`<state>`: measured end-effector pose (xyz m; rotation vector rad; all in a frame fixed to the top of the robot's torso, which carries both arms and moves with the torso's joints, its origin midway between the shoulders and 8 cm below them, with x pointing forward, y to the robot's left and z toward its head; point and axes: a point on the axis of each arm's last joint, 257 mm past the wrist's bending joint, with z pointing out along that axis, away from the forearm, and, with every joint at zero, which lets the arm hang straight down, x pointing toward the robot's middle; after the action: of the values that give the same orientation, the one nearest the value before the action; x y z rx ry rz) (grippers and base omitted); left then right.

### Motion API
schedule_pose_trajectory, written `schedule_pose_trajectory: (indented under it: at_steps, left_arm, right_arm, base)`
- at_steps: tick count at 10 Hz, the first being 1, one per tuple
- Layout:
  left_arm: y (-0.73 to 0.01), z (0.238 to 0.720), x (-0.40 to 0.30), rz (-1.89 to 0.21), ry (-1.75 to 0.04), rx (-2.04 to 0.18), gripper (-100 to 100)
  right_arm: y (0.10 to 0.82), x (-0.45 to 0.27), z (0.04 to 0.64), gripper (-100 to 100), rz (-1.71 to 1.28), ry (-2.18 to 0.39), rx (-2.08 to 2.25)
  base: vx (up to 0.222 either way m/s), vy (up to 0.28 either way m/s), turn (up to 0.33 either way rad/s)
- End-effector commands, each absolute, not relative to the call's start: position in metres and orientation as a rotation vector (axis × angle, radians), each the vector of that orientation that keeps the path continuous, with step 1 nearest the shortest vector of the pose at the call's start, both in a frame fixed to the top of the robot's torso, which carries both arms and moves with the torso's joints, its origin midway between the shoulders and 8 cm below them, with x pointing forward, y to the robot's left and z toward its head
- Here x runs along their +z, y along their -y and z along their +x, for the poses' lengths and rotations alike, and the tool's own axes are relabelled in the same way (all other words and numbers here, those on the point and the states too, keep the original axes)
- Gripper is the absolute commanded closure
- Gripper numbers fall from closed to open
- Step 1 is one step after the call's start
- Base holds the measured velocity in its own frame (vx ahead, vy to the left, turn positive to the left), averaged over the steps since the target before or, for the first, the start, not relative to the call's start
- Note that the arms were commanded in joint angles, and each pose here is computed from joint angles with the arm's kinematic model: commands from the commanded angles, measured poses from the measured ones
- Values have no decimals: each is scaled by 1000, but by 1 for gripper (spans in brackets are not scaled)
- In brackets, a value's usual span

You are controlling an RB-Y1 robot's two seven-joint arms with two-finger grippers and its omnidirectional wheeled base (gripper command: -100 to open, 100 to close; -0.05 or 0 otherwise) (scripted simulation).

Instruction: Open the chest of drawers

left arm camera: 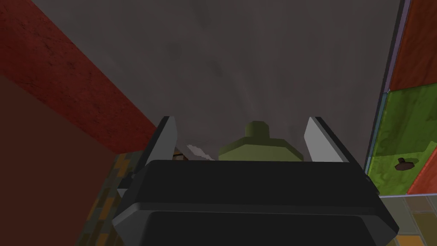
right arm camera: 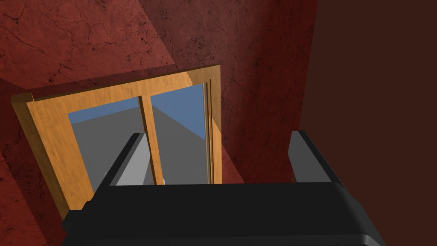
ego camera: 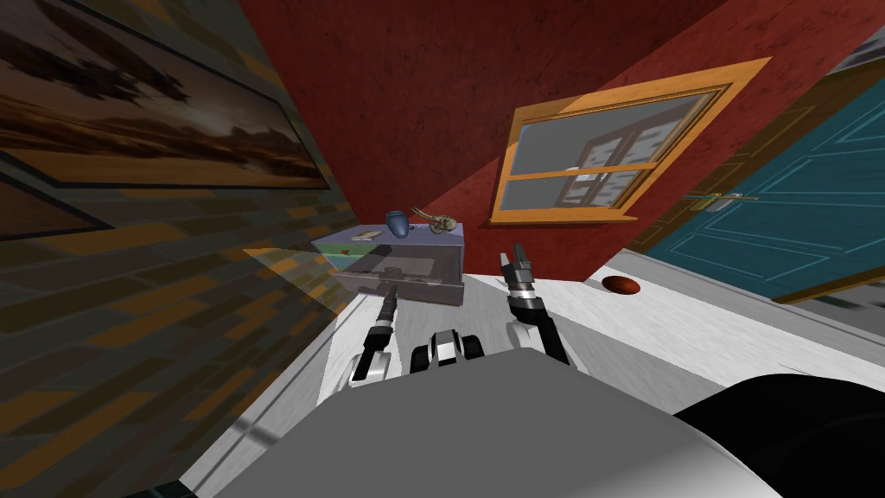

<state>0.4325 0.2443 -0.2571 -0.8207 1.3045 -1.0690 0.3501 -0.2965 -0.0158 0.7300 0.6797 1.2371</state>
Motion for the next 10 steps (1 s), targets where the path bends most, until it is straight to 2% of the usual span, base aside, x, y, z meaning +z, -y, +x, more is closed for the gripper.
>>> schedule_pose_trajectory:
  at_steps: [1, 8, 10]
  left_arm:
    - [-248, 437, -242, -823, -1306, -1065, -100]
    - [-253, 443, -214, -824, -1305, -1062, -100]
    - [-253, 440, -232, -856, -1336, -1048, -100]
  right_arm:
    - [297, -16, 350, 0, 730, -680, 1237]
    - [297, -16, 350, 0, 730, -680, 1237]
    - [297, -16, 350, 0, 730, -680, 1237]
  base:
    - [8, -20, -9]
    - [-9, -9, -9]
    - [0, 0, -1]
